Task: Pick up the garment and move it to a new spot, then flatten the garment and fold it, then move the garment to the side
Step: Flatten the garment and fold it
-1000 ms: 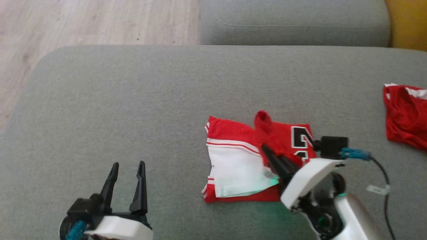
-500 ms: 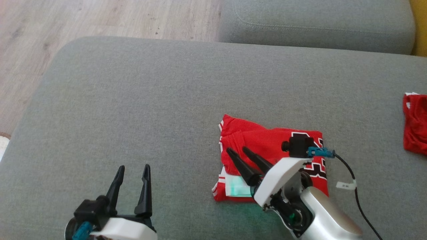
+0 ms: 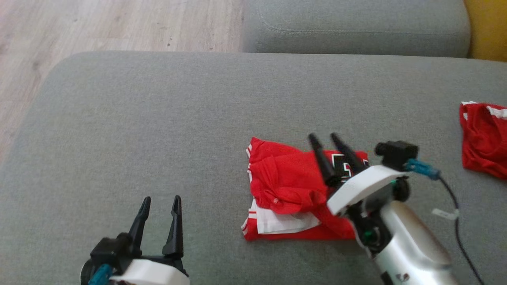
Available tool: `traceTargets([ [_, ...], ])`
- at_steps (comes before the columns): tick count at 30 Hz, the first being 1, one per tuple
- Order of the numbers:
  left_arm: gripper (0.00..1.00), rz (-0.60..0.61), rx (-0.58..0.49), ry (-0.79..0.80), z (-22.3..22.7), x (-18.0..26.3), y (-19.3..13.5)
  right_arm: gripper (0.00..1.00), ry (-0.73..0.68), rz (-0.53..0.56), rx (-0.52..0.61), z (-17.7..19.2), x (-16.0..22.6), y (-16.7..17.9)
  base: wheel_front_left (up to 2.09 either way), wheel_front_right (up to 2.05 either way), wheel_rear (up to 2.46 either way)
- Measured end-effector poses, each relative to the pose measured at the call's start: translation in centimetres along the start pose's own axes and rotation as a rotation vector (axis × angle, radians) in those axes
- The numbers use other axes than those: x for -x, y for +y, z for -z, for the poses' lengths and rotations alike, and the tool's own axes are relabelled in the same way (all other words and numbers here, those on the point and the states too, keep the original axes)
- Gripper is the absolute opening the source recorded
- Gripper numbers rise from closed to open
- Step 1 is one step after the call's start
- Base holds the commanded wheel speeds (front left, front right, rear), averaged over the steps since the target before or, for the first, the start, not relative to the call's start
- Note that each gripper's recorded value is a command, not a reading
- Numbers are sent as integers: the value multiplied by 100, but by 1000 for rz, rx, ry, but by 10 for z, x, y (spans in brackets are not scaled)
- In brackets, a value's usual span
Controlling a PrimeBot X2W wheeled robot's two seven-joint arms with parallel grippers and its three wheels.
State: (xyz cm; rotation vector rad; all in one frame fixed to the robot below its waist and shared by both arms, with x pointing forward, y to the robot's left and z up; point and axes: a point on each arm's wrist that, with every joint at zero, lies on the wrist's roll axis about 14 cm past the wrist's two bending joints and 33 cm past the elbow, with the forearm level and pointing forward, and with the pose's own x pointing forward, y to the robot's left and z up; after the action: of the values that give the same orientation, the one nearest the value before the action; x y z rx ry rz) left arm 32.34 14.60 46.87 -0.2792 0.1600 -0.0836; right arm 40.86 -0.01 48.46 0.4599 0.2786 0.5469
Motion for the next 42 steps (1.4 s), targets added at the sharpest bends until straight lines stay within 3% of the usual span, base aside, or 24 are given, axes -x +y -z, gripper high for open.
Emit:
traceTargets([
  [7, 100, 19, 1, 5, 2, -2, -6, 100, -91, 130, 113, -27, 17, -41, 0, 0, 0],
  [14, 100, 25, 2, 10, 3, -3, -8, 98, -33, 189, 208, -7, 36, -56, 0, 0, 0],
  [15, 100, 25, 2, 9, 3, -3, -8, 80, -24, 190, 221, -4, 37, -56, 0, 0, 0],
  [16, 100, 25, 2, 8, 2, -4, -8, 51, -14, 190, 230, -1, 38, -56, 0, 0, 0],
  [17, 100, 25, 2, 8, 2, -4, -8, 33, -14, 190, 230, -1, 38, -56, 0, 0, 0],
  [20, 100, 24, 0, 2, 0, -6, -8, 0, 21, 165, 242, 11, 37, -49, 0, 0, 0],
  [30, 100, -2, 1, 7, 3, -2, 0, 0, 273, 16, 307, 88, 34, -12, 0, 0, 0],
  [36, 100, -19, 3, 7, 4, 0, 4, 0, 368, -95, 338, 117, 33, 17, 0, 0, 0],
  [42, 100, -22, 3, 10, 5, -1, 5, 0, 455, -134, 343, 143, 42, 23, 0, 0, 0],
])
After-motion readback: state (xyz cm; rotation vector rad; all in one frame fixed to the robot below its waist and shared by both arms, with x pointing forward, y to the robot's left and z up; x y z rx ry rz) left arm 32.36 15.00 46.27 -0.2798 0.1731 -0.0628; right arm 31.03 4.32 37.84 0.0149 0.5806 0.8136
